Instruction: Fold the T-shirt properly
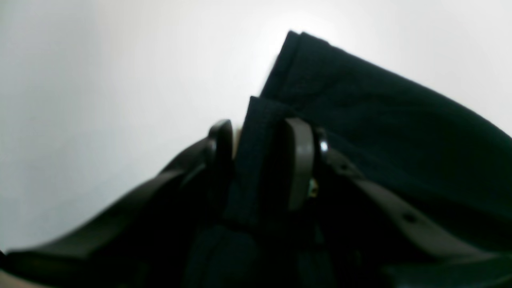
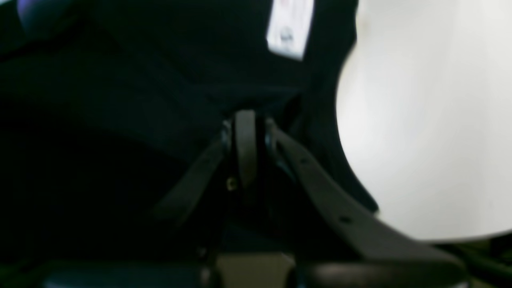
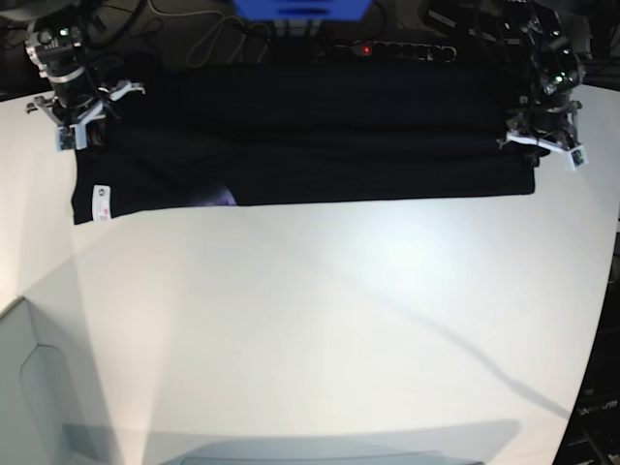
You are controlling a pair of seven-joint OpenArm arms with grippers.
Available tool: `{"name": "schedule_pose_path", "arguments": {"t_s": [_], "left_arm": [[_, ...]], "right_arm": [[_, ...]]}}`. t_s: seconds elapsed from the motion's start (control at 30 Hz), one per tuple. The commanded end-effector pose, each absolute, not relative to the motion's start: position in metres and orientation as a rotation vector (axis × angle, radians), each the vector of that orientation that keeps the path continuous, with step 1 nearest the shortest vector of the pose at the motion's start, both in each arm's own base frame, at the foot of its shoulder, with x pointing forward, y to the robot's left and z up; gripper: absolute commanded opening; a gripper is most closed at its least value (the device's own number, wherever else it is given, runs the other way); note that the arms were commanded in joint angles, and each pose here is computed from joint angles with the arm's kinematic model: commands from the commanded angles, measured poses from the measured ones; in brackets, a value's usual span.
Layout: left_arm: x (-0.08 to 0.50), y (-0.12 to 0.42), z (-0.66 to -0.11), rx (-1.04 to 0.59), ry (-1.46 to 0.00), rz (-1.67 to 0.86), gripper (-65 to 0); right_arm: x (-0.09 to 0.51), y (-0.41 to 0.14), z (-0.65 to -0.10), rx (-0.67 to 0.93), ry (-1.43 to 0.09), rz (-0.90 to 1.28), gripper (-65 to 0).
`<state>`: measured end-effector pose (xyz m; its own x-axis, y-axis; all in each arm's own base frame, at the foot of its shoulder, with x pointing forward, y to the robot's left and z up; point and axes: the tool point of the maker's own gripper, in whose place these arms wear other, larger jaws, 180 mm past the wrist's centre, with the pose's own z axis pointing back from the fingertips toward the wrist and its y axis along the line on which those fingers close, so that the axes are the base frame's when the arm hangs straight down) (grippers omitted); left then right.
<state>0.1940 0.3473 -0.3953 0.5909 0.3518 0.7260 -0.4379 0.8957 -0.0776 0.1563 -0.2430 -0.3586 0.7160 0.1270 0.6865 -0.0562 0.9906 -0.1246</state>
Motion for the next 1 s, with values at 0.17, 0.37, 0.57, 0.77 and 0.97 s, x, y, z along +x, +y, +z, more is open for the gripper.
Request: {"name": "schedule_pose_path", "arguments": {"t_s": [0.17, 0.37, 0.57, 0.77, 0.97], "left_arm": [[0.207, 0.351, -0.373, 0.131, -0.888, 0.429, -44.2], [0.214, 0.345, -0.355, 0.134, -0.935, 0.401, -44.2], [0.212, 0.347, -0.357, 0.136, -0.930, 0.405, -44.2], [0.202, 0.348, -0.362, 0.144, -0.905, 0.403, -44.2], [0.194, 0.348, -0.366, 0.149, -0.885, 0.402, -44.2]], "right_arm": [[0.128, -0.241, -0.363, -0.090, -0.709, 0.126, -65.0], [0.119, -0.242, -0.366, -0.092, -0.684, 0.126, -65.0], [0.136, -0.246, -0.360, -0.104, -0.732, 0.122, -65.0], [0.171, -0.250, -0.345, -0.120, -0.824, 0.111, -65.0], [0.192, -0.254, -0.344, -0.111, -0.865, 0.097, -65.0]]}}
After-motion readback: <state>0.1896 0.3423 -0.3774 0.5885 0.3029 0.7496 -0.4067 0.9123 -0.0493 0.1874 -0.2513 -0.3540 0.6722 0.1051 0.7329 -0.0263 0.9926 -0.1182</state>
